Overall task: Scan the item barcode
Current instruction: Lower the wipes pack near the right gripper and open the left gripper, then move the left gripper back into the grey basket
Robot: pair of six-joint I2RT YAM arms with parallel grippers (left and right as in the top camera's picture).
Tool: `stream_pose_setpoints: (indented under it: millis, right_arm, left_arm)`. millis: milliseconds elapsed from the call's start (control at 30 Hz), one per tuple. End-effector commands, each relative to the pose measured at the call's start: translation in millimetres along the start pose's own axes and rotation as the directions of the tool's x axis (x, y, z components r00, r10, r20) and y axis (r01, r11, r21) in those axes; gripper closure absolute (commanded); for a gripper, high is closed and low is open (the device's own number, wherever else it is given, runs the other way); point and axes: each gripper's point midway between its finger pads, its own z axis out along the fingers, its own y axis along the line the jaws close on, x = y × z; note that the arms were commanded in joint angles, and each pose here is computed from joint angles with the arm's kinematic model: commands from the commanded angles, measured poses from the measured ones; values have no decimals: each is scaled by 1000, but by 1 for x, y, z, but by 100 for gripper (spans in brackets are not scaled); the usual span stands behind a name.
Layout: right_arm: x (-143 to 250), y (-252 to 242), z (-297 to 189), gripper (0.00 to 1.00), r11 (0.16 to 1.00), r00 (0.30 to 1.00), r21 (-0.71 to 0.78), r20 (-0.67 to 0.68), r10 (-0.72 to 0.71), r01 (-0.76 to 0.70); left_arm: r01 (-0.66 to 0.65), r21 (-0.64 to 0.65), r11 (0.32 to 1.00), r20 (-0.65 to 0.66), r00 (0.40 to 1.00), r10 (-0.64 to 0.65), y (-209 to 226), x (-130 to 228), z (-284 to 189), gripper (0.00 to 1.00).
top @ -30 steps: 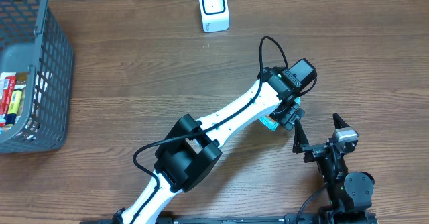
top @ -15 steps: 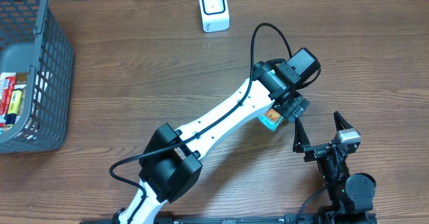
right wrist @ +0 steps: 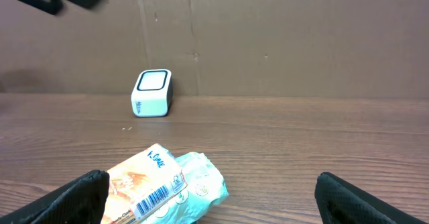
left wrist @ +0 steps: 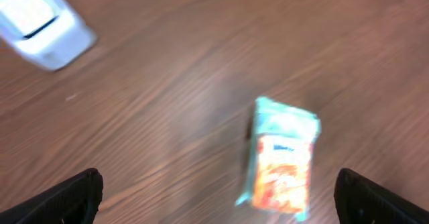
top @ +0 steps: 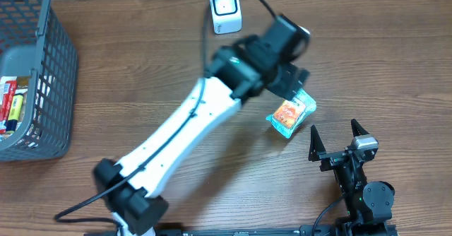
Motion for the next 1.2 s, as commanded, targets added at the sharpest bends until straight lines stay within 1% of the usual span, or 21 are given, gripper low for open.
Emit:
stream_pose_setpoints:
  millis: [0,233,467,667,1067,1167]
  right_arm:
    - [3,-3,0,0,1000,1000,12,-2,-6,6]
    - [3,-3,0,0,1000,1000,12,-2,-6,6]
    - [3,-3,0,0,1000,1000,12,-2,-6,6]
    - [3,-3,0,0,1000,1000,12,-2,-6,6]
    - [3,-3,0,0,1000,1000,12,-2,-6,6]
    - [3,-3,0,0,1000,1000,12,-2,-6,6]
  left_arm:
    - [33,-58,998,17,999,-32,36,-5,-17,0]
    - [143,-157,977,-61,986,-154,105,17,-27,0]
    - [212,-225,951,-124,962,-244,147,40,-34,0]
    - [248,-262,933,-153,943,-294,168,53,-39,1]
    - [284,-306,909,-150,928,-341,199,61,-47,0]
    - [295,-345,891,-129,925,-356,212,62,-54,0]
